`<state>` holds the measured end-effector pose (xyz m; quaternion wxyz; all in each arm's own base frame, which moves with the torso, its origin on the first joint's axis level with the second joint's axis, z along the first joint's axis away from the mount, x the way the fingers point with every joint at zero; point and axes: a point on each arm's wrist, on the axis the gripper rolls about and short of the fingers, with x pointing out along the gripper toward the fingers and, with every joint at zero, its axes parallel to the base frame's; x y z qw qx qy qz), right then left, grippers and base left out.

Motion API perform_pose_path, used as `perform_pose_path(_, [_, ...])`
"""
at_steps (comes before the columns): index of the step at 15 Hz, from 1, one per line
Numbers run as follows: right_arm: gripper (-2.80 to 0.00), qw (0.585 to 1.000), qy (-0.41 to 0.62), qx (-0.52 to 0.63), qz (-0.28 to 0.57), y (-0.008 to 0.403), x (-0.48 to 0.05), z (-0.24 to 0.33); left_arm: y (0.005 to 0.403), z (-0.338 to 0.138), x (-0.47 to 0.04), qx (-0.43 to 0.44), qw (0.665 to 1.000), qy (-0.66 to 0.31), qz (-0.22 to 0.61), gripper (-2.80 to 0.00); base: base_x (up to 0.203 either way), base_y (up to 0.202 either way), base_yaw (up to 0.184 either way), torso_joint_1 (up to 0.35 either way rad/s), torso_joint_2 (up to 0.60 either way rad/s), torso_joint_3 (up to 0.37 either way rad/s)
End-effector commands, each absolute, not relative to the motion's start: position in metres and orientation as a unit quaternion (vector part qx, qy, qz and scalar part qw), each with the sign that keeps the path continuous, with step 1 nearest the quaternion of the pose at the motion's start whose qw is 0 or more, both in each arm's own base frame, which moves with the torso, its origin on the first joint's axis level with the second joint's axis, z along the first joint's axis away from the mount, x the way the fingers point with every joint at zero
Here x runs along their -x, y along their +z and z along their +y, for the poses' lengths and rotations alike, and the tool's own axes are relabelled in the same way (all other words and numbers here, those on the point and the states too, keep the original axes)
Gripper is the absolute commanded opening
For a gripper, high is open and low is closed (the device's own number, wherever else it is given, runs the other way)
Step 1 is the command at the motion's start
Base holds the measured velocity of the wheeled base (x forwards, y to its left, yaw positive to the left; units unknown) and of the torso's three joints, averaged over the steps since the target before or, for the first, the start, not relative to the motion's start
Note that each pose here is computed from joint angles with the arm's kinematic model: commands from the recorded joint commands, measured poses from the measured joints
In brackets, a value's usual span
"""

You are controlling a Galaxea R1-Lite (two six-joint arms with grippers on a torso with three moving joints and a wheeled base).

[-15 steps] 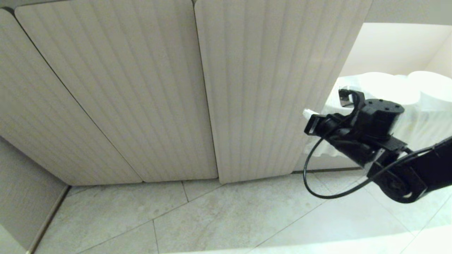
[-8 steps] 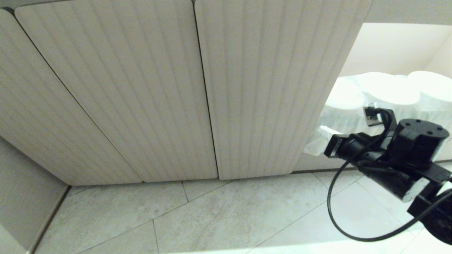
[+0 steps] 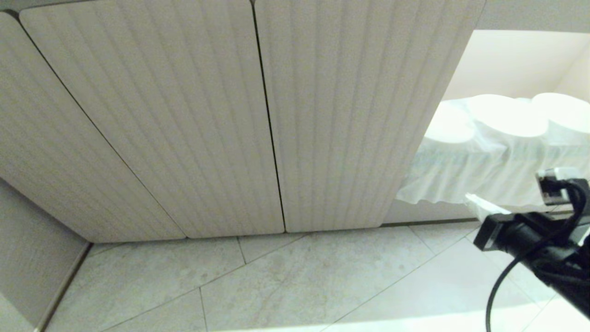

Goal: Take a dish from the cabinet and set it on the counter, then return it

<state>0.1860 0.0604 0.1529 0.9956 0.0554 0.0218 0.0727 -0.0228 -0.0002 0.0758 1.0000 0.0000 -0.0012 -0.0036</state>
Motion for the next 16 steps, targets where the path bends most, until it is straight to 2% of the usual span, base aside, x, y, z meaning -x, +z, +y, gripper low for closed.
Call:
perform_pose_path(1, [-2.80,0.997,0.053,-0.048,0.010,0.153,-0.164,0.052,0.076,0.000,0.023,0.000,1.000,-0.004,-0.002,-2.80,0.000,0.000,0.000,0.000,0.00,0.000])
perform_pose_path(7, [-2.80,0.999,0.019,-0.017,0.042,0.132,-0.134,0.040,0.076,0.000,0.023,0.000,1.000,-0.004,-0.002,-2.80,0.000,0.000,0.000,0.000,0.00,0.000])
perform_pose_path(16, [-2.80,0.997,-0.051,0.001,0.049,0.135,-0.092,0.022,0.076,0.000,0.023,0.000,1.000,-0.004,-0.002,-2.80,0.000,0.000,0.000,0.000,0.00,0.000])
